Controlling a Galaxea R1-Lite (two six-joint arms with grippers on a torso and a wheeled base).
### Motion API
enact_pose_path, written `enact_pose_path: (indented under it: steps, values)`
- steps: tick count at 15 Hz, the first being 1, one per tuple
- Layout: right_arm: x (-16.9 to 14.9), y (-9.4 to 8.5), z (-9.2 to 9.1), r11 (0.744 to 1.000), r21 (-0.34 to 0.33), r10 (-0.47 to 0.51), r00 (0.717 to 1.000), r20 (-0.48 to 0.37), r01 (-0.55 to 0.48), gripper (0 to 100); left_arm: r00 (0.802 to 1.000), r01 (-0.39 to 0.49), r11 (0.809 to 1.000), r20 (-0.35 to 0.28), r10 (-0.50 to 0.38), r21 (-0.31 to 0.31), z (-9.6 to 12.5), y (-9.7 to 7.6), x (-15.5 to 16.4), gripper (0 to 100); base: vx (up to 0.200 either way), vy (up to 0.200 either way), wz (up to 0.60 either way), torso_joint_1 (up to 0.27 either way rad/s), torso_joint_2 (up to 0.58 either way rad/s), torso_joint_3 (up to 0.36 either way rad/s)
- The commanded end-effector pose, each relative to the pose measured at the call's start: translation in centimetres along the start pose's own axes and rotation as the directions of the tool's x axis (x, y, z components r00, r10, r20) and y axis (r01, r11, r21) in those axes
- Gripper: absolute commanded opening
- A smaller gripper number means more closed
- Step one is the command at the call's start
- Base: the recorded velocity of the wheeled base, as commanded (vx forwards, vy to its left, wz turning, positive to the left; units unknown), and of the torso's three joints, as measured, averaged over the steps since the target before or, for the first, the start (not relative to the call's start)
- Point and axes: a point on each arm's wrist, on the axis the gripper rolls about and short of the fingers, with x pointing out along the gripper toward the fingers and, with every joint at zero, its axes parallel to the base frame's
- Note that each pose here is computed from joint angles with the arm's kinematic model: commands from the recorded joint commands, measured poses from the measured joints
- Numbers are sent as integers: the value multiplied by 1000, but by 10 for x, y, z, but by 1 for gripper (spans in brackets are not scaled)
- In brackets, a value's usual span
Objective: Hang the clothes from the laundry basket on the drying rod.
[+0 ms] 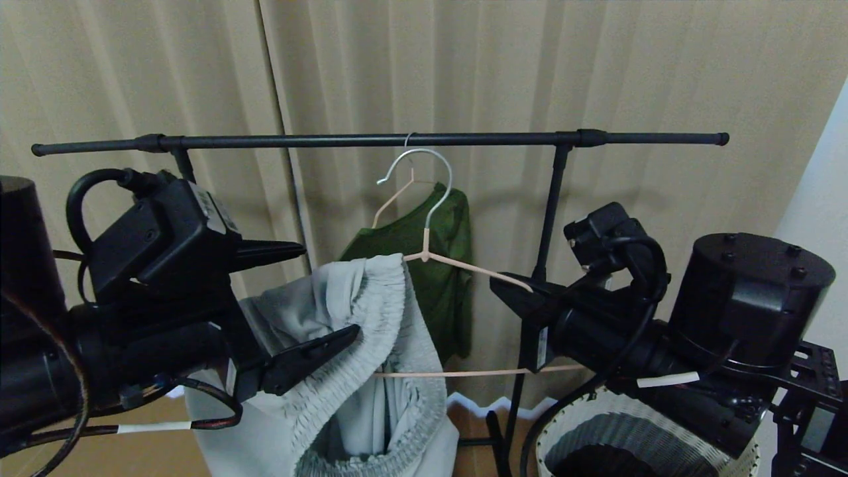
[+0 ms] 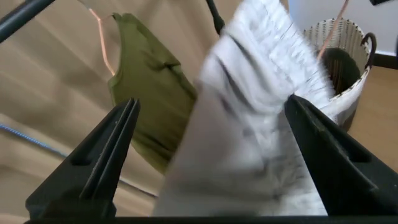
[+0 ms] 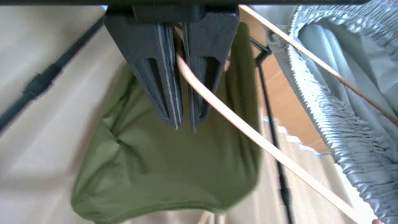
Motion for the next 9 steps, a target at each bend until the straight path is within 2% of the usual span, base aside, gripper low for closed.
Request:
enact_pose_path:
  steps: [1,5,6,9]
  values:
    - [1,7,-1,1000,-4,26,1000,-4,-26,0,1000,12,1000,-24,-12,-6,-3,1,11,100,0,0,0,0,0,0]
    - [0,11,0,997,-23,80,996,28,-79,0,1000,8,1000,-30,-8,-1,-4,3,13,100,0,0,0,0,0,0]
    - [0,12,0,996,-24,86,996,28,-85,0,999,7,1000,-33,-6,8,-4,3,13,0,0,0,0,0,0,0]
    - [0,13,1,994,-24,106,994,30,-105,0,999,9,1000,-37,-8,9,-5,3,14,0,0,0,0,0,0,0]
